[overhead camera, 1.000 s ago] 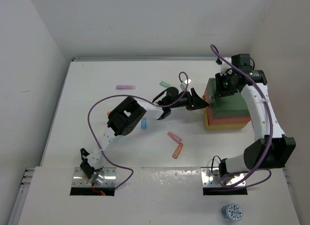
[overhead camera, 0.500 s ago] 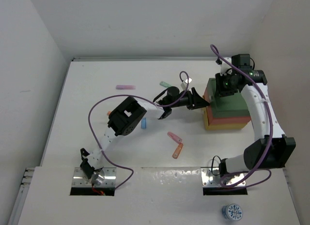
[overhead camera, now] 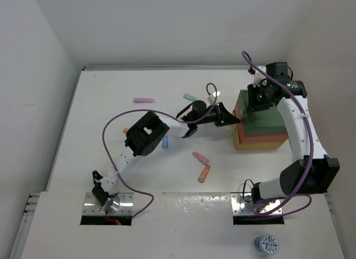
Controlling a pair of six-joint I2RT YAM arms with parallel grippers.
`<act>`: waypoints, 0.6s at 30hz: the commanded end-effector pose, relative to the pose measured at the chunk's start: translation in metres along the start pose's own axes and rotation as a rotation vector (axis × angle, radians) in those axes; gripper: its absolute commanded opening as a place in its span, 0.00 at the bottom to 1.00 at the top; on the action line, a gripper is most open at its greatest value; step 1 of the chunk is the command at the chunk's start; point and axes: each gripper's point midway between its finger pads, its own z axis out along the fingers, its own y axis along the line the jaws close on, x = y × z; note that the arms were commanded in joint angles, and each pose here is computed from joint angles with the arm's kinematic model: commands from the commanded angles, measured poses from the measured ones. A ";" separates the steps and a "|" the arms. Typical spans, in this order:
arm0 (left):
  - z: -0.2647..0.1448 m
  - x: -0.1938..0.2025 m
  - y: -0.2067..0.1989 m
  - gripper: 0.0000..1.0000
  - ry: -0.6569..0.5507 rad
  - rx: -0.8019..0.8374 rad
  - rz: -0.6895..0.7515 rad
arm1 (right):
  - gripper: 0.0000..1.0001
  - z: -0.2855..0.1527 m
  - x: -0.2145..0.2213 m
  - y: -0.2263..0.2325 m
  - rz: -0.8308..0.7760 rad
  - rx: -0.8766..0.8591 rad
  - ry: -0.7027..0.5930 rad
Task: Sort the stationery into containers
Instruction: Open the drawer in the storage box.
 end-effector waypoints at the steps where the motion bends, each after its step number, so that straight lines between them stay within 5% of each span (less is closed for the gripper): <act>1: 0.004 0.005 -0.026 0.13 -0.011 0.080 0.030 | 0.19 0.005 0.039 0.007 0.028 -0.036 0.166; 6: -0.011 -0.003 -0.014 0.00 -0.027 0.037 0.025 | 0.19 0.006 0.042 0.006 0.021 -0.031 0.170; 18: -0.051 -0.016 -0.002 0.00 -0.044 -0.029 0.058 | 0.22 0.006 0.043 -0.009 0.057 -0.006 0.166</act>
